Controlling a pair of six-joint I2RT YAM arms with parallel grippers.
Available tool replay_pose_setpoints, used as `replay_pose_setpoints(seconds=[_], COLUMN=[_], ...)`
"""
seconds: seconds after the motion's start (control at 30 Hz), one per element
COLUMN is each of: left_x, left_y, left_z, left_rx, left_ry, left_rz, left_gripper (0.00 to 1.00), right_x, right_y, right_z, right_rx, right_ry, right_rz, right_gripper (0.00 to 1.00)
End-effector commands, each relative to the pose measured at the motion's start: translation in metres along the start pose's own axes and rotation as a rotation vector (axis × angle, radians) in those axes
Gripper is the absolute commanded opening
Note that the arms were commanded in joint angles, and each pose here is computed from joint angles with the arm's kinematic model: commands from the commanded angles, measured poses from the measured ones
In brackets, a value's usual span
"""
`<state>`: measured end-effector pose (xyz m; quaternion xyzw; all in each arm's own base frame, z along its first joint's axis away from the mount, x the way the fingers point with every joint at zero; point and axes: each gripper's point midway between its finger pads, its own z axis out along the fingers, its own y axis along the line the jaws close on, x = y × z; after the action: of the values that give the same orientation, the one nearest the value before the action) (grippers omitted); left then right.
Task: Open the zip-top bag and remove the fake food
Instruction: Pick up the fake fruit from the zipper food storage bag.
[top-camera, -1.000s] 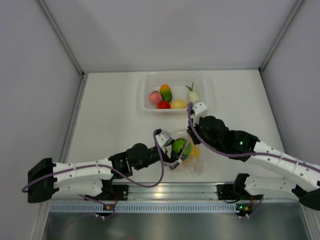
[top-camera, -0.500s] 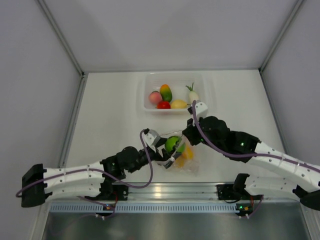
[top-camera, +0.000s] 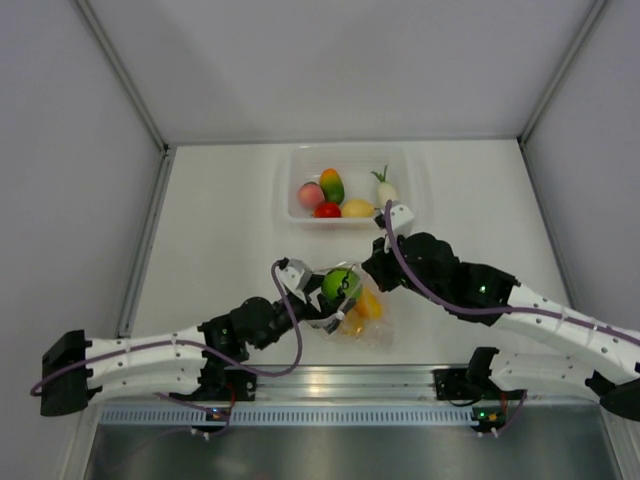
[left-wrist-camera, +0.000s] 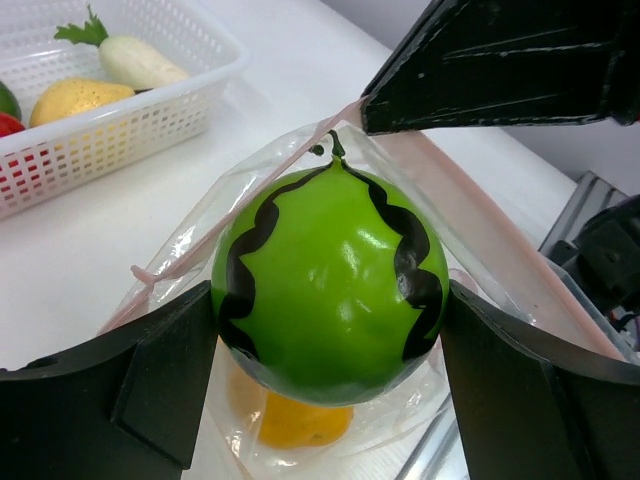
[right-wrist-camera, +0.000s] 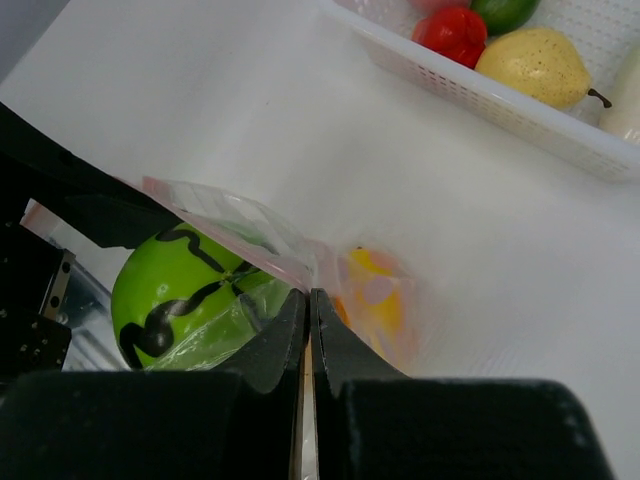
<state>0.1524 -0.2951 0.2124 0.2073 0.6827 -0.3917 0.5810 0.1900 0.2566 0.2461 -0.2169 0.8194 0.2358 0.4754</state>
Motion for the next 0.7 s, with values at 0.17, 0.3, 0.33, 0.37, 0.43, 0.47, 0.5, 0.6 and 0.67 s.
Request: replay_pose_setpoints(seconds=[0.17, 0.3, 0.33, 0.37, 0.43, 0.47, 0.5, 0.6, 0.67], left_x=[-0.020, -0.031, -0.033, -0.035, -0.037, -0.036, -0.037, -0.037, -0.038], left_y=[0.052, 0.054, 0.054, 0.054, 0.053, 0.053, 0.052, 0.043, 0.035], left_z=[0.018, 0.019, 0.019, 0.019, 0.020, 0.021, 0.021, 0.023, 0.023], left_rx=[-0.363, -0.398, -0.400, -0.403, -0.404, -0.404, -0.404, -0.352, -0.304], left_ry=[-0.079, -0.116, -0.121, -0.126, -0.132, -0.132, -0.133, -0.124, -0.121], left_rz=[-0.011, -0.053, -0.058, -0.064, -0.077, -0.080, -0.083, -0.110, -0.135], left_gripper=[0.00, 0.00, 0.00, 0.00, 0.00, 0.00, 0.00, 0.00, 0.00], right_x=[0.010, 0.018, 0.021, 0.023, 0.022, 0.023, 0.023, 0.020, 0.019], right_y=[-0.036, -0.043, -0.043, -0.042, -0.041, -0.041, -0.043, -0.051, -0.054], right_z=[-0.012, -0.012, -0.012, -0.011, -0.011, -0.011, -0.011, -0.009, -0.007], right_rx=[0.093, 0.116, 0.114, 0.109, 0.097, 0.095, 0.104, 0.153, 0.174], right_ry=[0.012, 0.028, 0.032, 0.034, 0.011, 0.009, 0.003, -0.008, -0.015], right_rz=[-0.083, -0.100, -0.106, -0.105, -0.096, -0.098, -0.096, -0.101, -0.107], right_gripper=[0.00, 0.00, 0.00, 0.00, 0.00, 0.00, 0.00, 0.00, 0.00])
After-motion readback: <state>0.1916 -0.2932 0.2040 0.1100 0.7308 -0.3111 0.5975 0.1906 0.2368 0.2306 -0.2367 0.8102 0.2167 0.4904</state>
